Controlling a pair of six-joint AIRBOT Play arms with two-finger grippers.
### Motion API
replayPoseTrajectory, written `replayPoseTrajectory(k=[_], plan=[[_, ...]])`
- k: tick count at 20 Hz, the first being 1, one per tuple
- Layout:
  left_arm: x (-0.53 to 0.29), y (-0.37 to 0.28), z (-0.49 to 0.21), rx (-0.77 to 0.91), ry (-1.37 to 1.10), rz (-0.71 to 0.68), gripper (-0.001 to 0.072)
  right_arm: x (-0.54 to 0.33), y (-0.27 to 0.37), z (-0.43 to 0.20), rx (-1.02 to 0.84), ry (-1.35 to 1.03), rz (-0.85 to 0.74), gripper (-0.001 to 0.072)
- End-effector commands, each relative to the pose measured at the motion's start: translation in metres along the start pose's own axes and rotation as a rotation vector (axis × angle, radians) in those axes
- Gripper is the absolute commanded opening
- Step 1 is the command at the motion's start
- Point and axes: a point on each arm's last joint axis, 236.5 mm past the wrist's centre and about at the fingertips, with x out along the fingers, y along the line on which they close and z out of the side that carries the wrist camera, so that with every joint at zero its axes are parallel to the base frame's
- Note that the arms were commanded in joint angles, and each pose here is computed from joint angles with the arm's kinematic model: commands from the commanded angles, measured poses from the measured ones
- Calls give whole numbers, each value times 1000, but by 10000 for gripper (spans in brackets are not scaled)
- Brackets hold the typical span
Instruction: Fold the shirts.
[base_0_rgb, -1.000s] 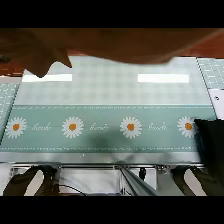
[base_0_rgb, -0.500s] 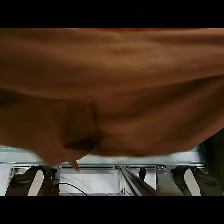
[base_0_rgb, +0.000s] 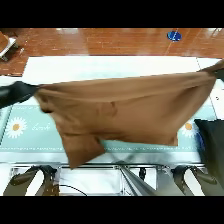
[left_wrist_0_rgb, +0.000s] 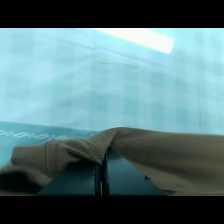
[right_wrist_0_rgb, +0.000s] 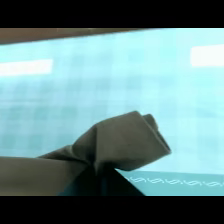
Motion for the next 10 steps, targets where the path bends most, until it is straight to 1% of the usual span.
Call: replayPoseTrajectory(k=[1,3,4,6,8,9,10], plan=[[83,42,0,-114,-19,29,23,83,-32,-1,96,36,33,26],[121,49,0,-42,18,44,23,132,-52,11,137,0,12,26],[139,49,0,-46,47,41,23,157,-60,14,154,-2,2,26],[170,43,7,-91,83,11,23,203,-65,13,222,48,34,26],[194,34,20,-174,85,-37,28,241,-64,8,323,109,86,29],[202,31,26,-216,82,-56,95,256,-60,8,393,131,129,142],[207,28,29,-241,89,-71,334,267,-56,9,443,147,170,342]])
